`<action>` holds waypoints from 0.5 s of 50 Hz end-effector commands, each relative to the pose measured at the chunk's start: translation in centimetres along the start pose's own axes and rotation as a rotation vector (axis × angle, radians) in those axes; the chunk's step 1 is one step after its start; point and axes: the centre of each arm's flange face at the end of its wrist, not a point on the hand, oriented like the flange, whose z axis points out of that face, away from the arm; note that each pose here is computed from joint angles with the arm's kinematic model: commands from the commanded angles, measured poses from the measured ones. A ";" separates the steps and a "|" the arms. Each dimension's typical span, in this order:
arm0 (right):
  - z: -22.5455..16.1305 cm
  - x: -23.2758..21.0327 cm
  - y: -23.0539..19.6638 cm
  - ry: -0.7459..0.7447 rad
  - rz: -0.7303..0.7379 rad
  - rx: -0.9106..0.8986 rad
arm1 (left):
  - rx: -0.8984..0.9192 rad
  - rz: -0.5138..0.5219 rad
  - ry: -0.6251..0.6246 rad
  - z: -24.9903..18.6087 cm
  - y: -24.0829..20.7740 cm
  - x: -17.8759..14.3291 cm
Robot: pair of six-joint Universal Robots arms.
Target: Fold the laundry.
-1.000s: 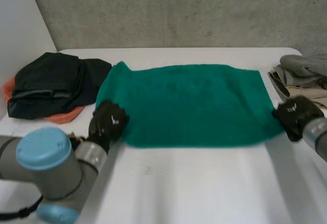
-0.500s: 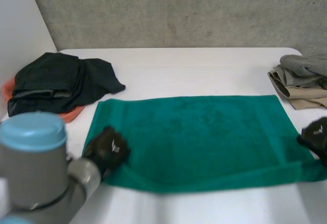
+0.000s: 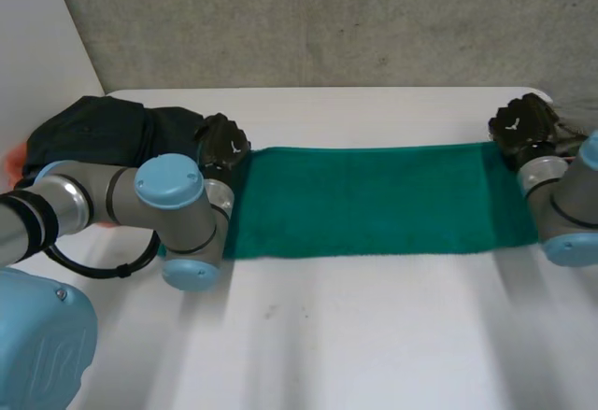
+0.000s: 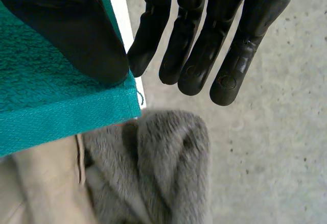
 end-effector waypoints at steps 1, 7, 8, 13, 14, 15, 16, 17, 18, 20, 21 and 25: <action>1.9 -3.1 0.0 0.010 0.000 0.038 | 0.011 -0.003 -0.027 0.3 0.0 0.0; 0.7 -2.5 -2.1 0.027 0.064 -0.006 | 0.042 -0.042 -0.052 0.1 -0.9 -0.8; 0.5 -1.9 -2.2 0.032 0.085 -0.014 | 0.047 -0.045 -0.062 0.1 -1.2 -1.1; -2.3 1.9 -4.4 -0.024 0.246 -0.017 | 0.054 -0.049 -0.077 -0.9 -1.9 -2.9; -3.5 2.8 -5.2 -0.068 0.308 -0.021 | 0.052 -0.050 -0.070 -1.5 -2.0 -3.1; -4.1 3.0 -5.4 -0.096 0.337 -0.024 | 0.051 -0.051 -0.065 -1.9 -2.0 -3.2; -4.7 3.3 -5.7 -0.123 0.365 -0.024 | 0.050 -0.051 -0.057 -2.2 -2.0 -3.2; -5.2 3.6 -5.8 -0.149 0.391 -0.031 | 0.047 -0.054 -0.052 -2.6 -2.1 -3.3; -6.1 4.0 -5.5 -0.201 0.437 -0.055 | 0.046 -0.060 -0.041 -3.4 -2.2 -3.5; -7.0 4.4 -4.7 -0.251 0.474 -0.092 | 0.046 -0.073 -0.032 -4.3 -2.4 -3.9; -7.3 4.6 -4.1 -0.272 0.491 -0.115 | 0.044 -0.081 -0.029 -4.7 -2.4 -4.2; -8.7 4.5 -1.6 -0.370 0.547 -0.206 | 0.038 -0.147 -0.006 -6.7 -2.5 -4.8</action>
